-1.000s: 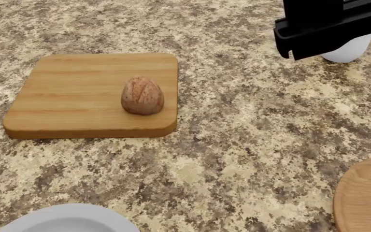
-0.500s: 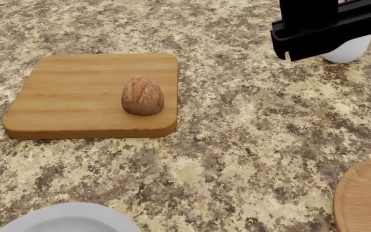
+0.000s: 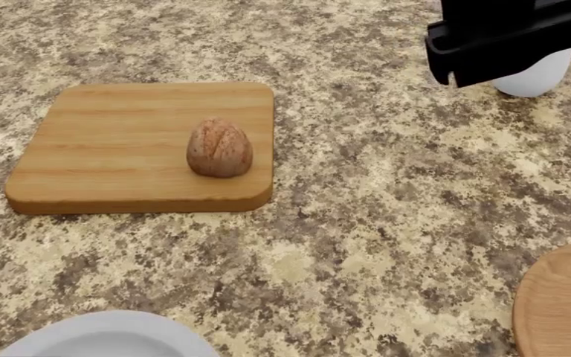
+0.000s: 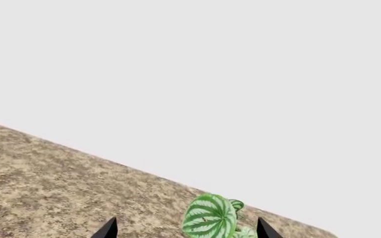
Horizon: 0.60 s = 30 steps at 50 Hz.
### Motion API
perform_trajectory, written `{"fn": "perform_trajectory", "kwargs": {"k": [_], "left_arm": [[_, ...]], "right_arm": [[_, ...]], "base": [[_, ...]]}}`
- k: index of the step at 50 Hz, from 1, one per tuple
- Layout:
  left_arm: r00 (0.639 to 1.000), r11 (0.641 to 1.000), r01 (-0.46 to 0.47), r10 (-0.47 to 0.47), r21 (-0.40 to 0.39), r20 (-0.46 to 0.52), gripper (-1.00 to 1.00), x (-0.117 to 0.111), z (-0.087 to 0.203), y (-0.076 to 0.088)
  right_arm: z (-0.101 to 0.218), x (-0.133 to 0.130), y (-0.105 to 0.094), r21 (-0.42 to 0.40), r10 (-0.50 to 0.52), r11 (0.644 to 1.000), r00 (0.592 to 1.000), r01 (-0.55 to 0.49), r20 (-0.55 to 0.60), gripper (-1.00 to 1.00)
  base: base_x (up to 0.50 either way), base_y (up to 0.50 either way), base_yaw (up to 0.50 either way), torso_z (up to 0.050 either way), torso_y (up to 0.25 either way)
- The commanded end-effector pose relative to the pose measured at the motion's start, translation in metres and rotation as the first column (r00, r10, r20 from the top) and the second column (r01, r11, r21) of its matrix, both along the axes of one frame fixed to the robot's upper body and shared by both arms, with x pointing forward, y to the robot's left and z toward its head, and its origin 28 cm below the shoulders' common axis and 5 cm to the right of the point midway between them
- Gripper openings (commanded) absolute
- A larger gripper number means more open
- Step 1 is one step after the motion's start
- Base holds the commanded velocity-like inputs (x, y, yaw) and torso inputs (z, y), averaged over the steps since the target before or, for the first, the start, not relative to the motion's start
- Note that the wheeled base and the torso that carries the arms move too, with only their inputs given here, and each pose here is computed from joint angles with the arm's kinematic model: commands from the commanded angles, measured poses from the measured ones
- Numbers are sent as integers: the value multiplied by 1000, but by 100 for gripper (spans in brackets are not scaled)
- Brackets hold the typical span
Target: Place all breads on the cutting board.
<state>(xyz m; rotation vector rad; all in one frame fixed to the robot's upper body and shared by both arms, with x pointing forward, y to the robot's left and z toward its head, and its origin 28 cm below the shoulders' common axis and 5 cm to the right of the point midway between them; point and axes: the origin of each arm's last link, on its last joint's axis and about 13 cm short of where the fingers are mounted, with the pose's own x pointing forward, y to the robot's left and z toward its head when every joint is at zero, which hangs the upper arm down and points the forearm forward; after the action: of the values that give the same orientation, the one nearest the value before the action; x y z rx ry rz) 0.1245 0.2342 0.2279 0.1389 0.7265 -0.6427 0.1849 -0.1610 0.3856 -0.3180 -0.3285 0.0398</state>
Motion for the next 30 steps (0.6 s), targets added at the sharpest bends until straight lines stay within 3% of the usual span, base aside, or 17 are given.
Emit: {"fn": "perform_trajectory", "kwargs": {"k": [1,10,11,19,24,30], "left_arm": [[998,1000,-14,15,-7,60,-100,1,17,2],[988,1000,-23,24,-9,153,-100,7,43,5],[979,999,-12,5,33,202,-100,6,43,5],[963,993,-115,110,8,248,-100,18,50,15],[931,979,-202,201,-28,304,-100,30,56,25],[915,964,-262,264,-47,304,-100,37,58,32]], "right_arm": [[8,-6,1,-4,-2,1000,1000,2,21,100],[10,-9,2,-5,-1,1000,1000,1,30,100],[10,-9,3,-4,2,1000,1000,-2,30,100],[7,-9,1,4,5,1000,1000,-5,28,100],[9,-12,0,3,7,1000,1000,-7,29,100],[11,-15,-2,6,9,1000,1000,-9,29,100]], "base": [[0,0,0,0,0],[0,0,0,0,0],[0,0,0,0,0],[0,0,0,0,0],[0,0,0,0,0],[0,0,0,0,0]]}}
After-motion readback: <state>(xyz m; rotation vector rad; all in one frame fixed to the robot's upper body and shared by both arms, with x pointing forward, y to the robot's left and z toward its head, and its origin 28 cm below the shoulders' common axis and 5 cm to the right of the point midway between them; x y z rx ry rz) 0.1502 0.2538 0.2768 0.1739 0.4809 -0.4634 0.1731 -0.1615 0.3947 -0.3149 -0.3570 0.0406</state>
